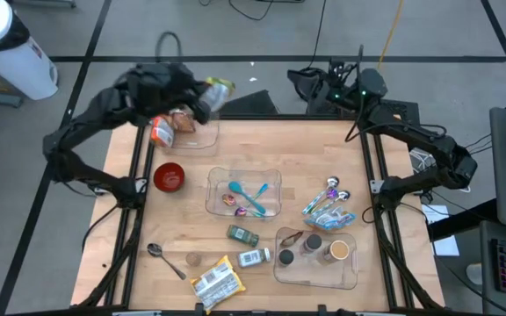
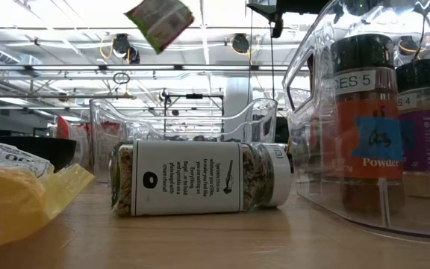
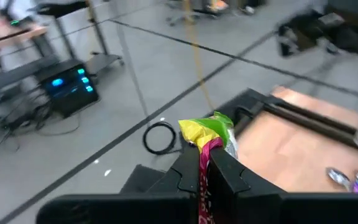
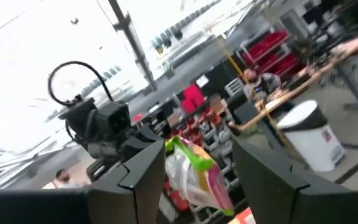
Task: Pick & Place Food Item
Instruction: Put the green noodle pack into the top transparent bin
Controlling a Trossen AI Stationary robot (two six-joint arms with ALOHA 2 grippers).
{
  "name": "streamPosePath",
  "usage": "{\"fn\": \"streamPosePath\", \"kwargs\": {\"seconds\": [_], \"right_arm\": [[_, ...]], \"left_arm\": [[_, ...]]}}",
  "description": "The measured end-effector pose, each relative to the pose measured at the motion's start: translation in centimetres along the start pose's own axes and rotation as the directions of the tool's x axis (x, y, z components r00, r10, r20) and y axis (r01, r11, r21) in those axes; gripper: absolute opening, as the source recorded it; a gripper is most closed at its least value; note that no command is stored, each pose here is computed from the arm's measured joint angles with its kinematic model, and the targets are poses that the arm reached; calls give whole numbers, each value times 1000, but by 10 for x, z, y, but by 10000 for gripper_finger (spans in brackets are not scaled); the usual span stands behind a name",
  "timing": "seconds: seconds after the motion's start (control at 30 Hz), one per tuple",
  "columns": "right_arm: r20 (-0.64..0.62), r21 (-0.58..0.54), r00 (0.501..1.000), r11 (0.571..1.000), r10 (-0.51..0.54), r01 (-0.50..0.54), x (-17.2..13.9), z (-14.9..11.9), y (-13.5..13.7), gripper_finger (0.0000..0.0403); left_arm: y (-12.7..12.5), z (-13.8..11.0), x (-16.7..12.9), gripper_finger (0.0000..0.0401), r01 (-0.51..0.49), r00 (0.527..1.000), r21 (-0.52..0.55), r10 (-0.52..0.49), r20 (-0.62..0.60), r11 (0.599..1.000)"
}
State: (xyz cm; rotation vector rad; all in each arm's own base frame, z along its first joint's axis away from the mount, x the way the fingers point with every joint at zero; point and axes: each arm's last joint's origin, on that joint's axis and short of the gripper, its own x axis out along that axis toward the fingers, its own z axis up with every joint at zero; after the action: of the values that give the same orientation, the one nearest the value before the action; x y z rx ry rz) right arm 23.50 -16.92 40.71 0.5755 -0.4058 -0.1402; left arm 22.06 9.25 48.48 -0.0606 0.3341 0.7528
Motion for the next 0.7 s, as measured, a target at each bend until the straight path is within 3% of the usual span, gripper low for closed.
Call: {"fn": "streamPosePath", "kwargs": {"seconds": [0.17, 0.37, 0.5, 0.6, 0.7], "right_arm": [[18, -11, 999, 999, -37, 37, -3, 5, -7, 187], [-6, -100, 999, 994, -38, 38, -4, 4, -8, 183], [-53, -178, 999, 984, 9, -18, -4, 4, -8, 183], [-106, -177, 993, 982, 49, -67, -7, 5, -10, 183], [-135, -159, 991, 986, 23, -45, -8, 4, -14, 183]], "left_arm": [[31, -1, -26, 9, -131, 991, -104, 131, 0, 986], [49, -26, -54, 9, -295, 952, -262, 305, -1, 919], [49, -60, -58, 9, -360, 925, -377, 379, -27, 853], [42, -86, -51, 9, -371, 918, -454, 392, -51, 810], [33, -106, -40, 9, -354, 915, -520, 403, -21, 777]]}}
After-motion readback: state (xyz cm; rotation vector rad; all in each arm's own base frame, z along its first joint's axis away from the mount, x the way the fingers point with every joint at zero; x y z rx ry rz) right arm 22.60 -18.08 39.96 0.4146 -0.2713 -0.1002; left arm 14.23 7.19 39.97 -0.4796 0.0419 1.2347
